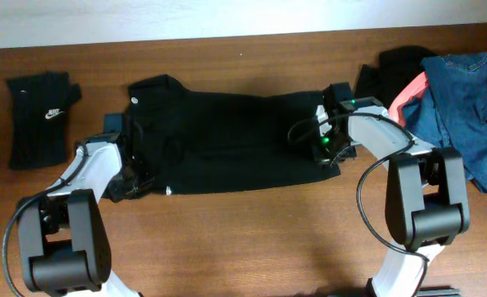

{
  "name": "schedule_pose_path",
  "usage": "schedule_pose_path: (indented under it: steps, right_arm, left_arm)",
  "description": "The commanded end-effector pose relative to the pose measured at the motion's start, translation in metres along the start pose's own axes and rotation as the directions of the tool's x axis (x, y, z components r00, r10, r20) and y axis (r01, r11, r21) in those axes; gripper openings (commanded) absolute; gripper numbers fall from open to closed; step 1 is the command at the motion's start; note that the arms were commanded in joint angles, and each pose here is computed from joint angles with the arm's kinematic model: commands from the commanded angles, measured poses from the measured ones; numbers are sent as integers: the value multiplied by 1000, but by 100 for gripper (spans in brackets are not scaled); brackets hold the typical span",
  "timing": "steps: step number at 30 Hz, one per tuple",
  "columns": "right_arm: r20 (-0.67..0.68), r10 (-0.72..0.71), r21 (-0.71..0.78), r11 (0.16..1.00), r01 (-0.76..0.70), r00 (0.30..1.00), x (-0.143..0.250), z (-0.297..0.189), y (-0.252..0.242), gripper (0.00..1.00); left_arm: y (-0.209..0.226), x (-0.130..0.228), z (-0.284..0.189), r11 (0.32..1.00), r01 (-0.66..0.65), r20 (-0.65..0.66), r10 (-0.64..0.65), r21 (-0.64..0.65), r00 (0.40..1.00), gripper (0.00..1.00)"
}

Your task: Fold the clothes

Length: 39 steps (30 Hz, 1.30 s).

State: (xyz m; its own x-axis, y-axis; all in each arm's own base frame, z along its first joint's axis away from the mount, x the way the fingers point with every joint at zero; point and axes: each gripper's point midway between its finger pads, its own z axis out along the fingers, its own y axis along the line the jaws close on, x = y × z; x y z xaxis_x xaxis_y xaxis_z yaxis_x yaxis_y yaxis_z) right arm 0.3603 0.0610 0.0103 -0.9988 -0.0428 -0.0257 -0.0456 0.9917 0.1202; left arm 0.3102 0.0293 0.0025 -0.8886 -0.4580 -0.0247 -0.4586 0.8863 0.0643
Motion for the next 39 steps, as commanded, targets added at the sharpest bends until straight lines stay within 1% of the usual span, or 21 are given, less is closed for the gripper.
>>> schedule_pose_path:
  steps: [1,2,3,4,5,6,8,9,13,17,21,27,29,30,32,37,39]
  right_arm:
    - [44,-7,-19,1000,8,999,-22,-20,6,34]
    - [48,-8,-28,1000,9,999,-25,-25,9,42]
    - [53,-8,-38,999,11,999,-29,-31,11,47]
    - [58,-9,-40,999,11,998,-31,-37,12,52]
    - [63,-10,-41,999,12,998,-34,-42,13,59]
    - [69,-10,-41,999,13,998,-37,-47,14,66]
    - [77,-11,-41,999,14,997,-41,-57,15,70]
    - [82,-12,-42,999,15,997,-43,-61,16,73]
    - [114,-15,-43,999,20,993,-53,-80,19,78]
    - [168,-21,-44,999,29,986,-67,-93,21,87]
    - [242,-29,-39,998,40,970,-85,-97,22,88]
    - [391,-42,-41,997,63,919,-122,-110,25,88]
    - [426,-44,-33,997,64,904,-131,-112,24,88]
    - [442,-41,-27,998,59,896,-136,-113,23,88]
    - [475,-8,-11,1000,15,880,-146,-115,18,92]
    - [517,-3,-1,1000,4,856,-161,-111,14,95]
    - [514,31,-14,1000,-28,857,-164,-103,12,95]
  left_arm:
    - [6,-20,-27,999,30,52,-29,-24,998,30]
    - [5,-25,-41,999,32,67,-31,-17,997,34]
    - [4,-30,-55,999,33,86,-32,-8,996,37]
    - [3,-35,-69,999,35,109,-35,5,993,43]
    - [1,-39,-81,999,36,127,-38,20,991,54]
    - [-2,-44,-94,999,36,151,-41,41,988,67]
    - [-6,-51,-114,997,33,190,-46,75,981,79]
    - [-11,-55,-126,995,11,213,-33,102,976,81]
    - [-30,-77,-169,976,-94,336,24,194,942,83]
    - [-42,-110,-193,961,-197,493,77,195,866,82]
    - [-55,-139,-199,949,-247,589,88,194,803,80]
    - [-81,-181,-182,926,-314,671,98,208,735,80]
    - [-88,-193,-172,924,-318,684,92,212,724,80]
    - [-92,-199,-165,921,-323,690,90,217,718,80]
    - [-101,-210,-153,913,-337,702,85,229,707,80]
    - [-125,-231,-132,877,-392,739,67,276,670,80]
    - [-130,-237,-121,875,-398,747,64,277,661,79]
